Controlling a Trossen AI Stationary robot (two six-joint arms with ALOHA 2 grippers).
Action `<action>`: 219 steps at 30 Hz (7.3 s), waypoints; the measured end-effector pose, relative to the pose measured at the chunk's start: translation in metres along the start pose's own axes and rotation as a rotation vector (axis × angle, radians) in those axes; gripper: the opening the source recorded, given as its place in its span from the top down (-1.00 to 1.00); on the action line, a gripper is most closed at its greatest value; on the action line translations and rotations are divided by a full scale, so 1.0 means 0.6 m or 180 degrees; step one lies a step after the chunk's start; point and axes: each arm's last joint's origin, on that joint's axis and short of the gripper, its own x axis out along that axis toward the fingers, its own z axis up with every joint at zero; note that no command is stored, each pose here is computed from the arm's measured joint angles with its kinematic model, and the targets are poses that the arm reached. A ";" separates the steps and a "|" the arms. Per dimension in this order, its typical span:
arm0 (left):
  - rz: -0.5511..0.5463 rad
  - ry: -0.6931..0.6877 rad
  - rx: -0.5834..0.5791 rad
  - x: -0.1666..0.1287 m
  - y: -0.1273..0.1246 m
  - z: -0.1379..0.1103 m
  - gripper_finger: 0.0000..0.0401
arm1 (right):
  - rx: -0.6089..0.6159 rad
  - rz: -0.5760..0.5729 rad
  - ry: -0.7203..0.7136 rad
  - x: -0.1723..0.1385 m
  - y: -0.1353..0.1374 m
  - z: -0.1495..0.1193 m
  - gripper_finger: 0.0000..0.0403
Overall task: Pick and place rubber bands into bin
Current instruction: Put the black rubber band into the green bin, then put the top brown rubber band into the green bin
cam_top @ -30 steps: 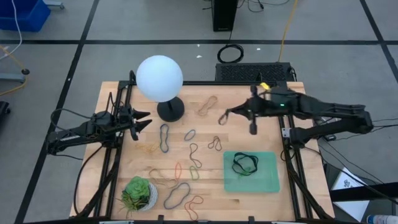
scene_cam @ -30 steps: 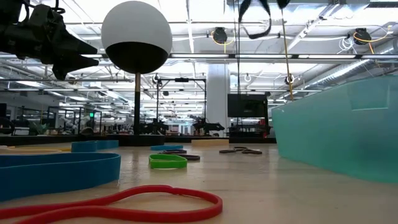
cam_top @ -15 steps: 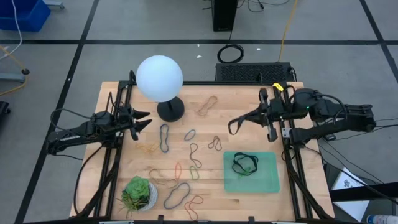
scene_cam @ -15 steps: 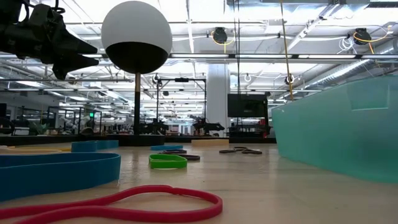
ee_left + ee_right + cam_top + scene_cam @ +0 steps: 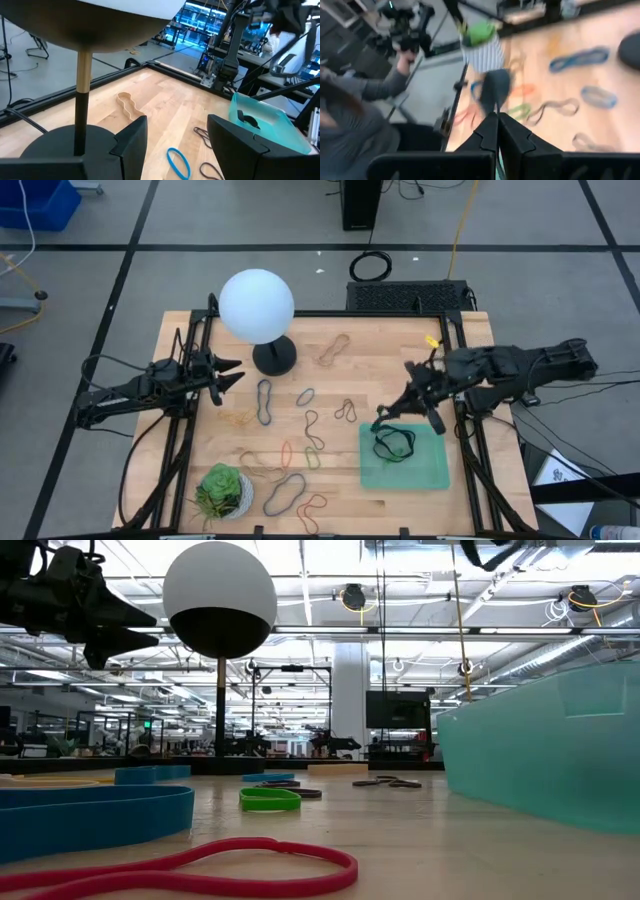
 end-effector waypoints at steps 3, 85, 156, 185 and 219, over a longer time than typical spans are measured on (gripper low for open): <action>0.0009 0.0032 -0.0003 0.000 0.001 -0.002 -0.06 | 0.0127 -0.0122 0.0330 0.023 0.007 -0.018 1.00; 0.0008 0.0044 0.0005 0.000 0.001 -0.002 -0.06 | -0.1369 -0.0843 -0.0156 0.090 0.070 -0.033 0.24; 0.0047 0.0162 0.0036 0.000 0.003 -0.008 -0.06 | -0.1044 -0.1477 0.1537 0.296 -0.466 0.014 0.28; 0.0056 0.0174 0.0019 0.000 0.003 -0.009 -0.06 | -0.1050 -0.1602 0.1743 0.329 -0.506 -0.027 0.28; 0.0054 0.0171 0.0036 0.000 0.003 -0.009 -0.06 | -0.1166 -0.1651 0.1533 0.269 -0.409 0.044 0.99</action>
